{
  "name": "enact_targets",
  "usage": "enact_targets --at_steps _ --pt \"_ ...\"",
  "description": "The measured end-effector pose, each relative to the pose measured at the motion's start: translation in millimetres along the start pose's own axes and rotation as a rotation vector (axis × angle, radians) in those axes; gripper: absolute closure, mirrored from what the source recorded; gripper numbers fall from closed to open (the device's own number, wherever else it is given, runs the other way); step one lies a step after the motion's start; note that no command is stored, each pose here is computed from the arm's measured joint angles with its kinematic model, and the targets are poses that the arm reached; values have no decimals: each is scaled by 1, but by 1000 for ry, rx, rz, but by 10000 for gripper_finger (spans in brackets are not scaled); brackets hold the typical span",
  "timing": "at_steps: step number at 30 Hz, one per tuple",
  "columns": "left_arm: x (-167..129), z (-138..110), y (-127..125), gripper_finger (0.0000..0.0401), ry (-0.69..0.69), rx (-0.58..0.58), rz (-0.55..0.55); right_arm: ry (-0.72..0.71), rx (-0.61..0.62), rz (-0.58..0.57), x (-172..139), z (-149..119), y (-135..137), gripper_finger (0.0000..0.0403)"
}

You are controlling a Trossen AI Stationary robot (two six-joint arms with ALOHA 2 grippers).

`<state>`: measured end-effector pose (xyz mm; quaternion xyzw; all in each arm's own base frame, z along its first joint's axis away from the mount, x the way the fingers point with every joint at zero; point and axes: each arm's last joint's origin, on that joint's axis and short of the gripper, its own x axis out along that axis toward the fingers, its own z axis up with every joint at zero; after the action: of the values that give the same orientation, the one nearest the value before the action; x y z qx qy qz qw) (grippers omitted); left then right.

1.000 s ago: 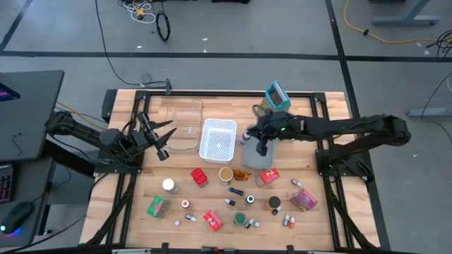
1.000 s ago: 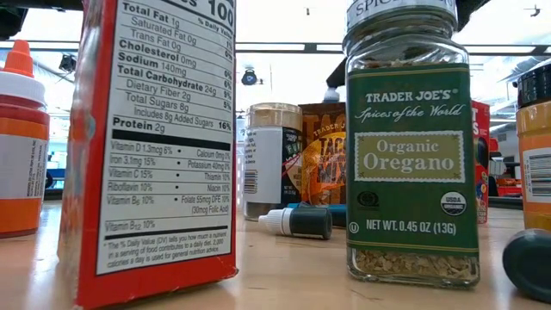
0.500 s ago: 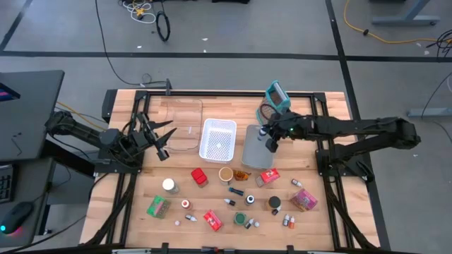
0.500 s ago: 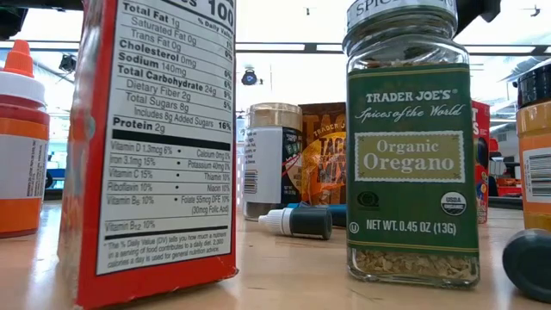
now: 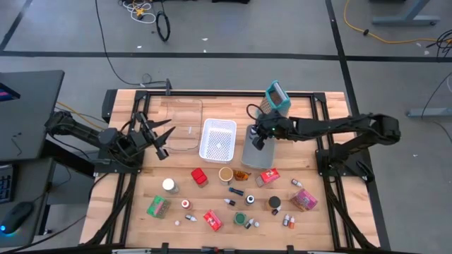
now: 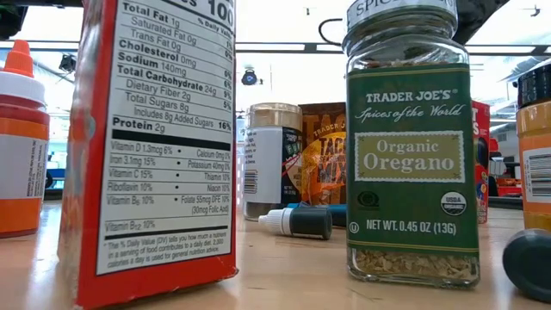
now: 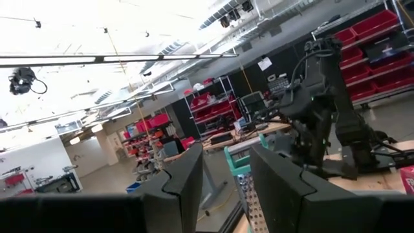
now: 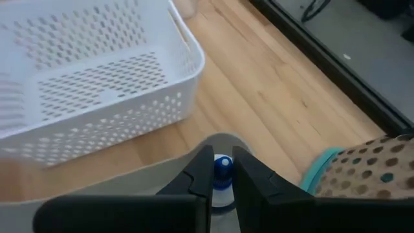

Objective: Pick & Place Kitchen Items
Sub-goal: Put the large blue food coloring into the gray bin

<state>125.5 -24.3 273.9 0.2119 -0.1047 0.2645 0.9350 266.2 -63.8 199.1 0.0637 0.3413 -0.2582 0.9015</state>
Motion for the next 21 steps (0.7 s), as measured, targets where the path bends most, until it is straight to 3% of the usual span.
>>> enact_targets --at_steps 9,21 --pt "0 0 0 263 2 17 2 -27 23 32 12 3 -3 357" --pt "0 0 0 263 3 15 2 -38 -2 69 8 5 -3 293"
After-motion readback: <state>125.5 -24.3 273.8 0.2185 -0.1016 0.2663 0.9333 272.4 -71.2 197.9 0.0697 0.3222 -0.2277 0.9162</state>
